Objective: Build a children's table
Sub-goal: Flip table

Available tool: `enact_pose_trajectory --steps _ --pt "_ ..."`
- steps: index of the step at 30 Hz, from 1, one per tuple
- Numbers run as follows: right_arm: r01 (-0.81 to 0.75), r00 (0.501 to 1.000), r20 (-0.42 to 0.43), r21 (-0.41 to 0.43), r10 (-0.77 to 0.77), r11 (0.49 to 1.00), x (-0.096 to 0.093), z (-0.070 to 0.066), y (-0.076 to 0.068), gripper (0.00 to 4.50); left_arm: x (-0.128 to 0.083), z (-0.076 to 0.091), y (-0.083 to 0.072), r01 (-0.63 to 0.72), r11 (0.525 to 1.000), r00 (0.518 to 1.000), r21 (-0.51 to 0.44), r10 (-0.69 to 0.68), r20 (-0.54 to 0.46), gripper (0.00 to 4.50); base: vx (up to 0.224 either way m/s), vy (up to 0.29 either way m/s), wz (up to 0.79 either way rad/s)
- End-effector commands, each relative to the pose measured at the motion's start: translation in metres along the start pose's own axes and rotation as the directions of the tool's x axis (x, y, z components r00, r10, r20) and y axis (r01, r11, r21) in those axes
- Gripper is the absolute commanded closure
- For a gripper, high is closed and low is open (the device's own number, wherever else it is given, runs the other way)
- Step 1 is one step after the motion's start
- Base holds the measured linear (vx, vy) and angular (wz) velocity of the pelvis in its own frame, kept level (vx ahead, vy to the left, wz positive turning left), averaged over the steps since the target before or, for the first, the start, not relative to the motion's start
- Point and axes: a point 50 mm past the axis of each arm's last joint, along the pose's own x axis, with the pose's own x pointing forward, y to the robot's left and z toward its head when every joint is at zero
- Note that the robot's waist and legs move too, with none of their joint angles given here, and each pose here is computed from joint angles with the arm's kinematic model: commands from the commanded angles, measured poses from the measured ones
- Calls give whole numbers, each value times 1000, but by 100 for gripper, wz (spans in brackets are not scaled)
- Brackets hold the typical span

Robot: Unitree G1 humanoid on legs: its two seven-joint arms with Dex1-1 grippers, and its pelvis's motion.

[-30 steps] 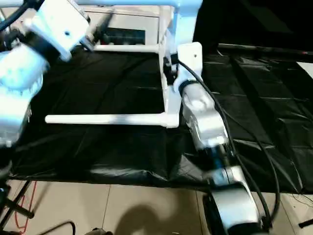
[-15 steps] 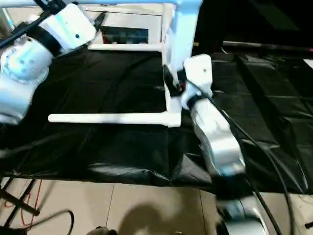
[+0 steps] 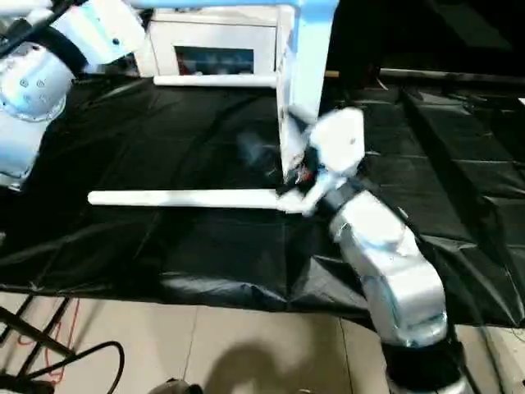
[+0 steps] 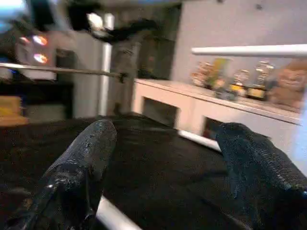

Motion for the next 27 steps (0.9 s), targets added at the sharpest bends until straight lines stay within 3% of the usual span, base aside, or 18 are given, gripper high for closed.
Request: enact_pose_trajectory --steps 1,6,14,17,21,24,25,27 --pt "-110 994 -13 80 112 991 -2 0 13 76 1 1 4 13 1000 1000 -19 -13 -5 90 0 0 0" --pt "-270 952 -125 87 279 959 -15 -11 26 76 1 -2 3 51 998 998 -32 -52 -23 121 0 0 0" --pt "-266 954 -123 83 275 960 -17 -9 22 76 1 -4 5 58 997 997 -53 -61 -46 195 0 0 0" --pt "-264 955 -123 72 271 962 -16 -8 23 76 2 -6 9 41 970 993 -239 -66 -98 201 0 0 0" --pt "-232 963 -125 55 237 971 -14 -9 19 76 4 -6 12 -16 941 993 -338 -26 -119 217 0 0 0" --pt "-181 974 -130 44 186 982 -12 -11 13 76 6 -9 17 -116 885 984 -450 41 -172 217 0 0 0" --pt "-163 976 -137 45 168 986 -12 -12 10 76 6 -10 20 -167 842 977 -513 71 -201 217 0 0 0" --pt "-152 977 -147 50 158 987 -13 -14 9 76 6 -12 24 -217 809 968 -546 106 -228 217 0 0 0"
